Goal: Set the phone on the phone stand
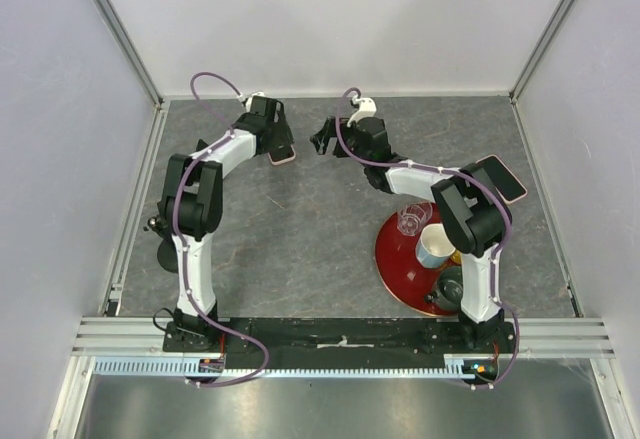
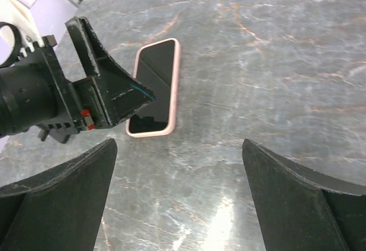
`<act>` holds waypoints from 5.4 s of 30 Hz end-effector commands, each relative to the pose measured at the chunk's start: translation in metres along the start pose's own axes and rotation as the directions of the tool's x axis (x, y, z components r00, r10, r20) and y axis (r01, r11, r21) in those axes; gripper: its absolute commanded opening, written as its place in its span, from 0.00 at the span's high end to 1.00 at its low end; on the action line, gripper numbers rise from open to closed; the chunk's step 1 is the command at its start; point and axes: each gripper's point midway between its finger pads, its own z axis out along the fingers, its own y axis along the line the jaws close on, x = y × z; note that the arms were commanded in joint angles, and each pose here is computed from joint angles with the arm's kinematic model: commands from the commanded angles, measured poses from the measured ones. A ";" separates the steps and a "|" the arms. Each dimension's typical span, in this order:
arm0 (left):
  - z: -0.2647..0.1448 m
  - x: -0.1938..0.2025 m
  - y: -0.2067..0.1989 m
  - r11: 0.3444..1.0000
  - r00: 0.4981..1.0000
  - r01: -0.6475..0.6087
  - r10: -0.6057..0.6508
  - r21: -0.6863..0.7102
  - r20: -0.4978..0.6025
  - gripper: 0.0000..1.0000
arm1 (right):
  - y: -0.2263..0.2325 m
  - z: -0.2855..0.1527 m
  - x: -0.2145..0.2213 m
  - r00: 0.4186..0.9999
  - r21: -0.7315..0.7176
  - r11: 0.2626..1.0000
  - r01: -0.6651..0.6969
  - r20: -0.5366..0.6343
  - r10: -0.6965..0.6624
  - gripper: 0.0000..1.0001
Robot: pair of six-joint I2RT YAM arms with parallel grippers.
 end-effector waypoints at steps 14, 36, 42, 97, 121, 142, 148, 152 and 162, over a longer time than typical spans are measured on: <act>0.003 0.009 -0.018 0.984 0.986 -0.157 0.152 -0.080 -0.065 0.00 | -0.015 -0.012 -0.022 0.994 -0.040 0.996 -0.075 0.081 0.078 0.02; 0.015 0.020 -0.024 0.986 0.987 -0.138 0.130 -0.093 -0.094 0.00 | -0.015 -0.012 -0.022 0.990 -0.051 0.994 -0.101 0.091 0.105 0.02; 0.020 0.025 -0.019 0.981 0.983 -0.152 0.136 -0.124 -0.126 0.00 | -0.015 -0.010 -0.019 0.990 -0.056 0.992 -0.111 0.084 0.116 0.02; -0.036 0.092 0.011 0.958 0.922 -0.269 0.227 -0.096 -0.314 0.05 | -0.072 -0.028 -0.069 0.994 0.203 0.979 -0.028 0.111 0.006 0.02; -0.074 0.048 0.018 0.977 0.982 -0.166 0.152 -0.133 -0.113 0.98 | -0.043 -0.008 -0.038 0.998 0.018 0.998 0.052 -0.036 -0.051 0.06; -0.168 -0.066 -0.004 0.984 0.945 0.177 -0.170 0.000 0.278 0.98 | 0.087 -0.013 -0.005 0.996 -0.449 0.889 0.092 0.032 -0.087 0.09; -0.189 -0.083 -0.010 0.972 0.915 0.227 -0.237 0.068 0.327 0.98 | 0.099 -0.023 -0.007 0.994 -0.513 0.852 0.109 0.058 -0.092 0.10; -0.192 -0.088 -0.012 0.968 0.909 0.237 -0.252 0.086 0.333 0.98 | 0.114 -0.029 -0.004 0.991 -0.561 0.817 0.132 0.076 -0.109 0.10; -0.199 -0.087 -0.017 0.954 0.900 0.272 -0.300 0.129 0.317 0.98 | 0.140 -0.029 0.011 0.990 -0.634 0.761 0.139 0.061 -0.130 0.10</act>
